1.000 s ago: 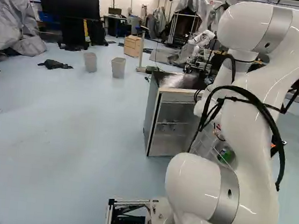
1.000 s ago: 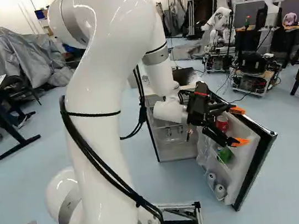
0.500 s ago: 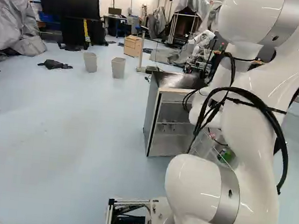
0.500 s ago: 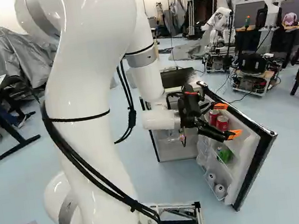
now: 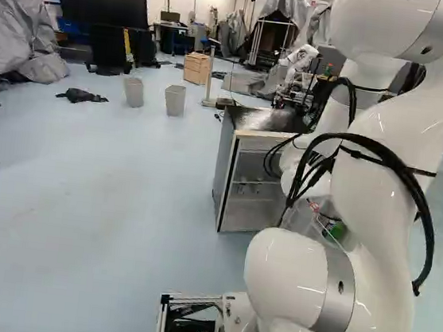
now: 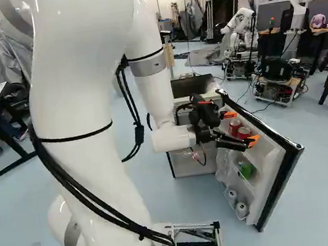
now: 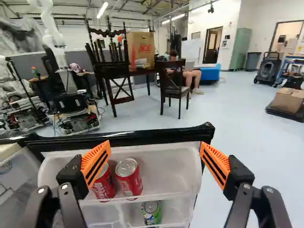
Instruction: Grab a drink from the fridge
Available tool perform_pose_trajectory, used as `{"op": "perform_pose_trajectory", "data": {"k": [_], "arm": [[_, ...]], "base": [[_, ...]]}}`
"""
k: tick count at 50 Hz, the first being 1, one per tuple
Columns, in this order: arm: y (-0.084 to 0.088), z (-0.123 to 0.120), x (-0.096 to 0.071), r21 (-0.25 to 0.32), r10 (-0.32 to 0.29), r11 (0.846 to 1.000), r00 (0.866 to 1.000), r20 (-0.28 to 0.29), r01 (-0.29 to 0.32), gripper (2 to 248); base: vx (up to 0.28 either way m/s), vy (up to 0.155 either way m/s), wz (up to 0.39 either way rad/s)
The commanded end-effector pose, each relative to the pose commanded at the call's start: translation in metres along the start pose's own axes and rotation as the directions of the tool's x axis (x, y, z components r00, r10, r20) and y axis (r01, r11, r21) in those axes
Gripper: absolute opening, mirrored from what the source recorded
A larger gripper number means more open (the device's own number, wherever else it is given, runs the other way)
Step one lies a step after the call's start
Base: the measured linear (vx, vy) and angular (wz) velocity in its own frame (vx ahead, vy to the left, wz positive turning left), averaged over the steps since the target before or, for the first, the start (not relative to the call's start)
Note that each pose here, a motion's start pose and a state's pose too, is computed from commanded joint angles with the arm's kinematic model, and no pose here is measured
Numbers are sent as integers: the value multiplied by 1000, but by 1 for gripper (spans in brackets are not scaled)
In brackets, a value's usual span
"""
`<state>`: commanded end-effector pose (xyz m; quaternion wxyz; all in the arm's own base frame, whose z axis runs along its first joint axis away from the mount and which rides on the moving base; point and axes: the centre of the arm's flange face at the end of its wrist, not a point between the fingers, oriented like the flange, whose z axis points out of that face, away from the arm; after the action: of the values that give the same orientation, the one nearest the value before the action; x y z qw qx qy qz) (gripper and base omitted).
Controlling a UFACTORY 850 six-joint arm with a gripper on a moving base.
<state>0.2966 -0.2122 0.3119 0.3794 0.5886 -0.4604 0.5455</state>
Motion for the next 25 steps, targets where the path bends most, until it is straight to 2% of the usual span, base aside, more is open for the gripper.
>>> {"op": "perform_pose_trajectory", "data": {"k": [12, 25], "arm": [[8, -8, 1, 101, -26, 995, 1000, 5, 25, 247], [16, -13, 3, 200, -50, 979, 999, 6, 47, 247]], "base": [[0, 0, 0], [0, 0, 0]]}}
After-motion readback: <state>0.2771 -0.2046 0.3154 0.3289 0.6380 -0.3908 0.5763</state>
